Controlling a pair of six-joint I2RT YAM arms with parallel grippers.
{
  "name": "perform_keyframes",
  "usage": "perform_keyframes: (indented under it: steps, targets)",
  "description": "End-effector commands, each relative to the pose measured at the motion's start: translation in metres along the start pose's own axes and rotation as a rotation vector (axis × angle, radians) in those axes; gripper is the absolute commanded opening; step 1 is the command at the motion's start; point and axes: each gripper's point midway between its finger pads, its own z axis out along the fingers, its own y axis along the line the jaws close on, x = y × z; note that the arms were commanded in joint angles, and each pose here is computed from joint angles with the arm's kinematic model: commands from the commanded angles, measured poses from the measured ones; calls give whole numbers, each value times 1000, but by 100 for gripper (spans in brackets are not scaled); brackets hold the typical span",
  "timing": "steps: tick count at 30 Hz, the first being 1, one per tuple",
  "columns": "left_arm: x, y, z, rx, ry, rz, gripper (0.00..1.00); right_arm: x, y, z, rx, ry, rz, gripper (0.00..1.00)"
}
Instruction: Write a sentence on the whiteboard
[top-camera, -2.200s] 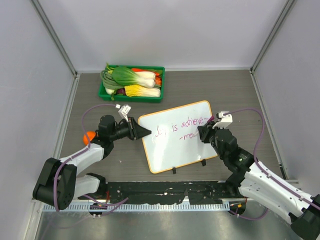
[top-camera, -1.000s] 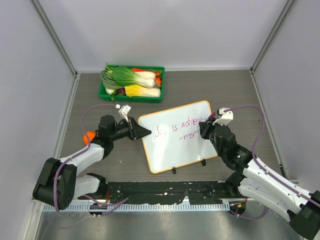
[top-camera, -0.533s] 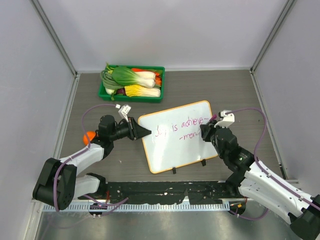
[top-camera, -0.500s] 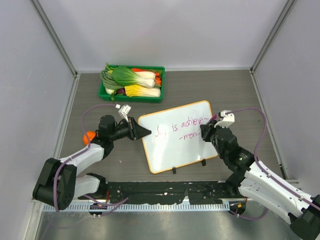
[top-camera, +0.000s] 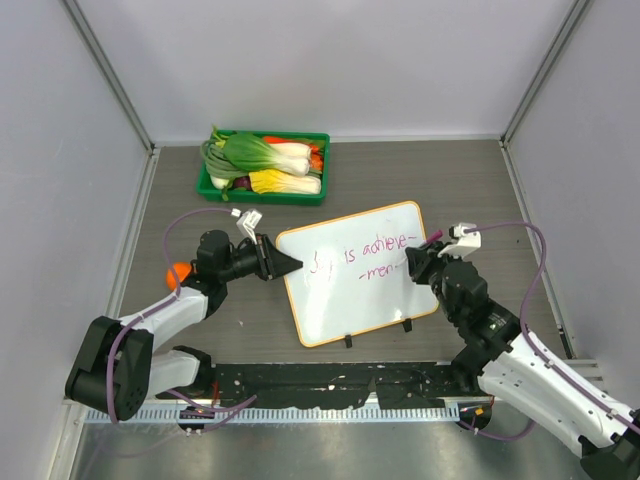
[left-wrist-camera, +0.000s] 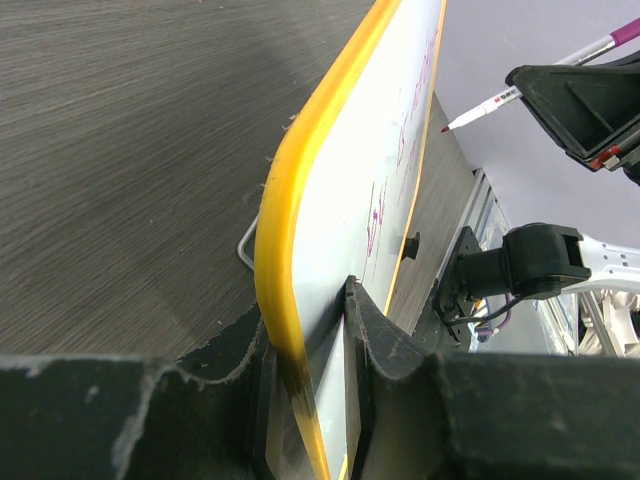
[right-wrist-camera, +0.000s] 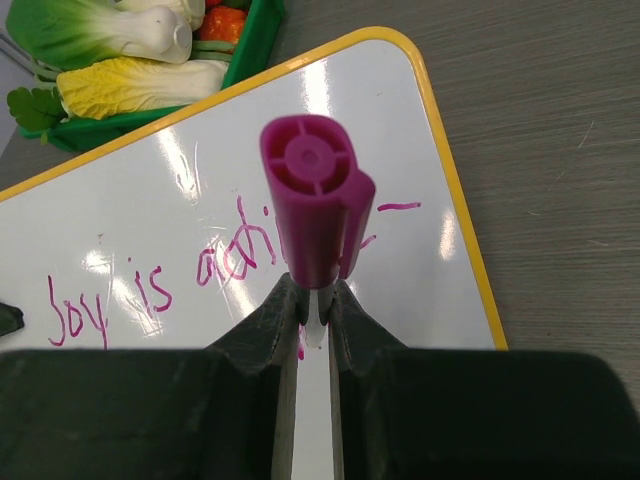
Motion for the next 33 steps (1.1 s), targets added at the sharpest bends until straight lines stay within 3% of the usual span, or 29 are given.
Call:
perform_keyframes:
  steps: [1,33]
  targets:
    - [16,43,-3,-167,19,89,0,-19,4,2,9,-57,20,1]
    - [16,42,-3,-165,18,91,0,-2,-12,19,102,-17,-45,1]
